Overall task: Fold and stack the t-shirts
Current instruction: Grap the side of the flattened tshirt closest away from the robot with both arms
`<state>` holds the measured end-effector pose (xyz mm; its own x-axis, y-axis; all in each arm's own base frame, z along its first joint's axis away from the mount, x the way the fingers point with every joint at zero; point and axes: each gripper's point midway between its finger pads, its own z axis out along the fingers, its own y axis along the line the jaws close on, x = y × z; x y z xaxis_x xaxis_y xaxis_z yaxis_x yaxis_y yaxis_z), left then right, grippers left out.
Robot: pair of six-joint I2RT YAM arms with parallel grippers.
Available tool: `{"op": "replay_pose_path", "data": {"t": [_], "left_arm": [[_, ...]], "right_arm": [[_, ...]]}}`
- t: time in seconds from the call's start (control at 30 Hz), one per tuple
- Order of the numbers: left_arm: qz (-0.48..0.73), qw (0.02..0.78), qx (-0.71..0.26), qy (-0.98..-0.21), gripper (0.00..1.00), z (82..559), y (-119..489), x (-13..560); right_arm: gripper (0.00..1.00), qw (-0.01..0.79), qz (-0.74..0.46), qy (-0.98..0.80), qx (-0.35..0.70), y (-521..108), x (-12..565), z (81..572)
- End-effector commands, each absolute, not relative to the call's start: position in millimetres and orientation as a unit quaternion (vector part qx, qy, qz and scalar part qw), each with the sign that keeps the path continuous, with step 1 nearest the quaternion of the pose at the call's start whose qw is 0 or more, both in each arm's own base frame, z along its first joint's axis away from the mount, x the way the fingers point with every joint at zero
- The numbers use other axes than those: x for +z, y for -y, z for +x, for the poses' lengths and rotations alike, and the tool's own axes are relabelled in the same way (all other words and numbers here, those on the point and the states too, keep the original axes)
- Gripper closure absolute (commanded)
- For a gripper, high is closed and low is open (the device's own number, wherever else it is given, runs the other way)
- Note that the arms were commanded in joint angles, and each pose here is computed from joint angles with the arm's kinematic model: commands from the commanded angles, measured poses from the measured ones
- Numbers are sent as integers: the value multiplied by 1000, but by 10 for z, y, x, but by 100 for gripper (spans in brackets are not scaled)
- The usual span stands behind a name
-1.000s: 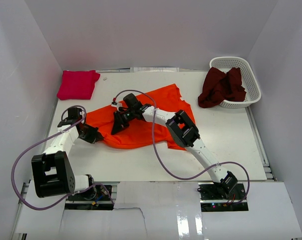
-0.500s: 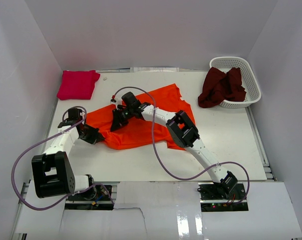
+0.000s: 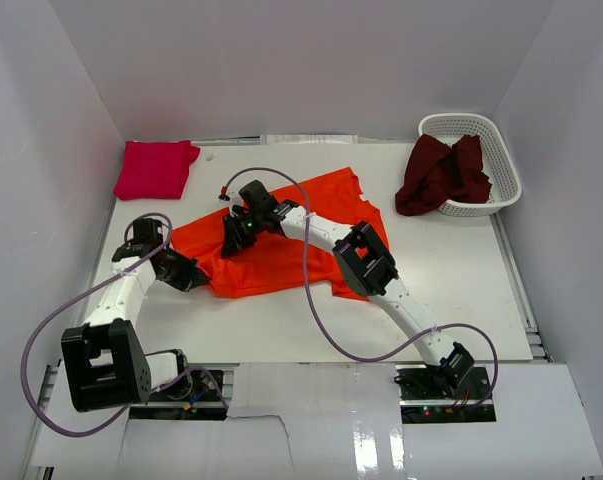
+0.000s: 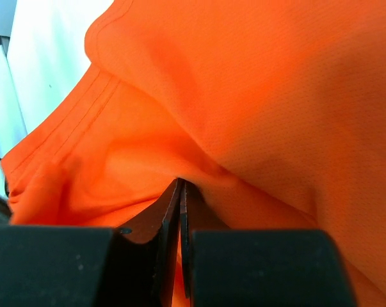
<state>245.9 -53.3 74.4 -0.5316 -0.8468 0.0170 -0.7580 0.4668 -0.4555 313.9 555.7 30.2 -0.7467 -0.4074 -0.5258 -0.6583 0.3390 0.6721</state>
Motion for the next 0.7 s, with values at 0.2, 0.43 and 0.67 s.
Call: {"op": "replay_pose_path", "data": {"t": [0.2,0.43,0.67], "left_arm": [[-451,89,-213,-862,100,2102,611,925],[-455,69,-212,-862,100,1966,647,859],[-452,80,-212,-862,100,2022,629,858]], "right_arm": [[92,140,-321,-840,414,-5386,-70,3307],[92,136,-319,-842,413,-5374,-86,3296],[80,85,-326,-809,482,-5448,125,3031]]}}
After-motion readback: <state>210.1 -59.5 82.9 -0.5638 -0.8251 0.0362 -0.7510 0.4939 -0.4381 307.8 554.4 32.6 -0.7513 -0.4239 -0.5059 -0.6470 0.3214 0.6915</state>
